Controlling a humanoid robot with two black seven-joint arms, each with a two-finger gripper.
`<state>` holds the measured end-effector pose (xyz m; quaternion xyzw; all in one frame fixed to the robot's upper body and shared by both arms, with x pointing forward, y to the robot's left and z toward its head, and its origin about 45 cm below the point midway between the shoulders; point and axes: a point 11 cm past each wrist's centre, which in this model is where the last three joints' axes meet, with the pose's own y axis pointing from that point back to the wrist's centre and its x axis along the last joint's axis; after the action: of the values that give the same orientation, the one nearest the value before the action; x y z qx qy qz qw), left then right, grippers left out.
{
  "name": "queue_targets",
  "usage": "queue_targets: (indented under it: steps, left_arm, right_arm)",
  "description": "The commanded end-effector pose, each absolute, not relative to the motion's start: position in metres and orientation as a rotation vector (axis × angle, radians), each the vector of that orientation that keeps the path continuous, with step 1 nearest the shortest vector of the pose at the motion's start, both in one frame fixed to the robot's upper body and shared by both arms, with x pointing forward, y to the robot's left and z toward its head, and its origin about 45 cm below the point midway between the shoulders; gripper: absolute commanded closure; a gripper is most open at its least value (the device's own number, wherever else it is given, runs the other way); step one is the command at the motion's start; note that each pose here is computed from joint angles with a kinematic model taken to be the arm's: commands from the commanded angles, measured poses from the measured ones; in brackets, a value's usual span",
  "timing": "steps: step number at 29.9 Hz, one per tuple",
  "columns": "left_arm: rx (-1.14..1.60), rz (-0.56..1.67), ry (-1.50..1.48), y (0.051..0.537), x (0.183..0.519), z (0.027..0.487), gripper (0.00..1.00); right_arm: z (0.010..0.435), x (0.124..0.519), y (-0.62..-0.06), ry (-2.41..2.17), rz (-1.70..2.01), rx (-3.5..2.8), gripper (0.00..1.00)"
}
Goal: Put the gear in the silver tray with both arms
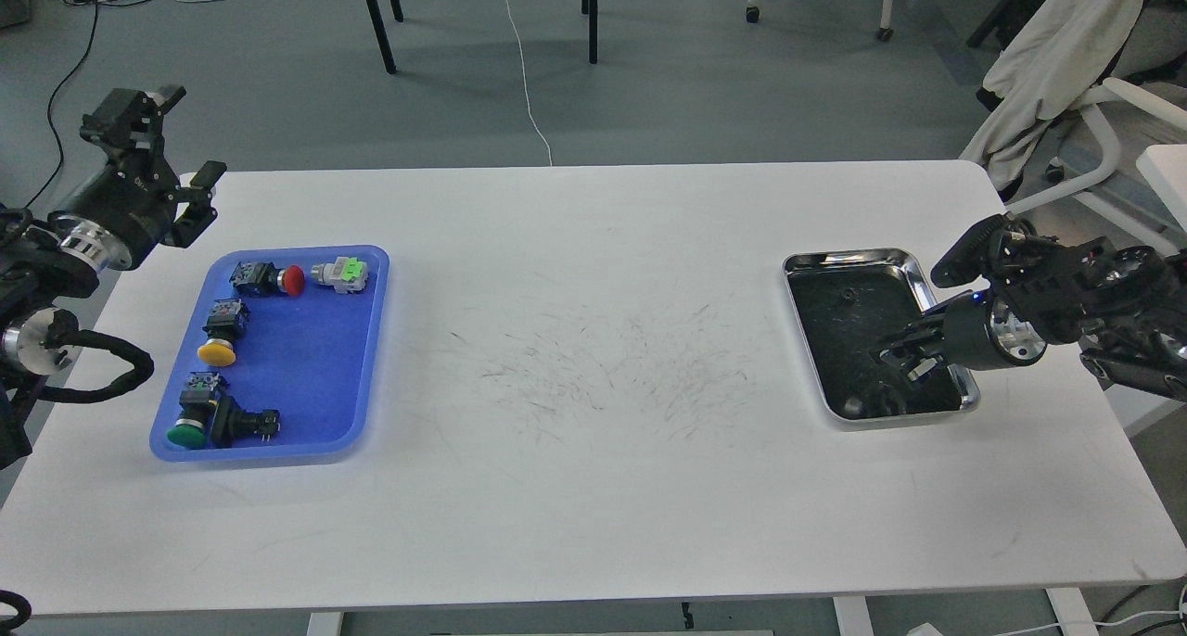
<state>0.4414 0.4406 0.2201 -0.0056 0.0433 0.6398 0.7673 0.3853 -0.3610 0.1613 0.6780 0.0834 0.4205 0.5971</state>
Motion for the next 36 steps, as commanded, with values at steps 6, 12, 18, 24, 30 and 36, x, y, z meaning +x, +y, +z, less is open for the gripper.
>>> queue_targets:
  steps: [6,12,18,24,30,36]
  left_arm:
    - [-0.011,1.388,0.093,0.44,0.442,0.22,0.01]
    - [-0.008,1.388,0.095,0.441,0.441,0.219,0.01]
    - [-0.003,1.388,0.097,0.441,0.44,0.217,0.01]
    - [-0.002,1.385,0.105,0.438,0.439,0.214,0.01]
    - [-0.017,1.39,0.108,0.439,0.44,0.215,0.01]
    - [-0.076,1.403,0.124,0.436,0.442,0.218,0.01]
  right_arm:
    - [0.169,0.392,-0.361,0.165,0.987,1.568,0.49]
    - [0.174,0.397,-0.349,0.113,1.007,1.611,0.25]
    - [0.206,0.42,-0.338,-0.142,1.031,1.704,0.1]
    - [0.24,0.441,-0.337,-0.536,0.955,1.854,0.06]
    - [0.272,0.456,-0.359,-0.989,0.825,1.936,0.06]
    - [0.276,0.457,-0.377,-1.426,0.703,1.974,0.06]
